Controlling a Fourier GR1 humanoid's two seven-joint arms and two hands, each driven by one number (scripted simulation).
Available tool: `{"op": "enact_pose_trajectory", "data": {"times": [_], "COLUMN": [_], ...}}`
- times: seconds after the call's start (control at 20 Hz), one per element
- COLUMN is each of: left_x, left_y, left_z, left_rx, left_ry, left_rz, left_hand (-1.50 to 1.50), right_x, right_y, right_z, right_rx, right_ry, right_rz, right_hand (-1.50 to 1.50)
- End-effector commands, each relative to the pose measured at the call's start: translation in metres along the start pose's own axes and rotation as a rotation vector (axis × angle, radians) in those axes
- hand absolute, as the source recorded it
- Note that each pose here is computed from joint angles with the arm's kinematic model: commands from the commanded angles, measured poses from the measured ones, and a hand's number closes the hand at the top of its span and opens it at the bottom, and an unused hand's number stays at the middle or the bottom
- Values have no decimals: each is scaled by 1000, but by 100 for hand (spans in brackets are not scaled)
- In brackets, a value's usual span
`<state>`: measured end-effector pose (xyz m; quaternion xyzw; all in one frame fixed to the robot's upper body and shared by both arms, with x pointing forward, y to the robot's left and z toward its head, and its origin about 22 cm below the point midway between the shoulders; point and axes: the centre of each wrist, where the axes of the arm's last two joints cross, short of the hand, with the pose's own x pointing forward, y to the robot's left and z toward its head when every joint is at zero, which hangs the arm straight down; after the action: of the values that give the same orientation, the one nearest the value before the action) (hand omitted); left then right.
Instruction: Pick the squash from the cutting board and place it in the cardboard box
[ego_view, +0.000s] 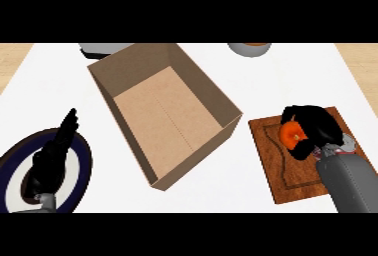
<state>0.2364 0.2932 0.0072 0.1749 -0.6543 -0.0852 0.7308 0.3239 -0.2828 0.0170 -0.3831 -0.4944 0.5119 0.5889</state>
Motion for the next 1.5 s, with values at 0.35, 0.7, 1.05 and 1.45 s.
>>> {"op": "enact_pose_trajectory", "data": {"times": [0.35, 0.7, 1.05, 1.45], "left_x": [-7, -6, -9, 11], "left_y": [-4, -15, -12, -15], "left_z": [-10, 6, 11, -7], "left_rx": [15, 2, -12, -4], "left_ry": [13, 2, -8, -13], "left_rz": [-16, -4, -3, -5], "left_hand": [0, 0, 0, 0], "right_x": [82, 123, 155, 234], "right_y": [-44, -78, -107, -134], "right_z": [67, 89, 103, 55], "right_rx": [-208, -399, -411, -393], "right_ry": [96, -224, -374, -319], "right_rz": [0, -358, -425, -421], "right_hand": [150, 150, 150, 150]}}
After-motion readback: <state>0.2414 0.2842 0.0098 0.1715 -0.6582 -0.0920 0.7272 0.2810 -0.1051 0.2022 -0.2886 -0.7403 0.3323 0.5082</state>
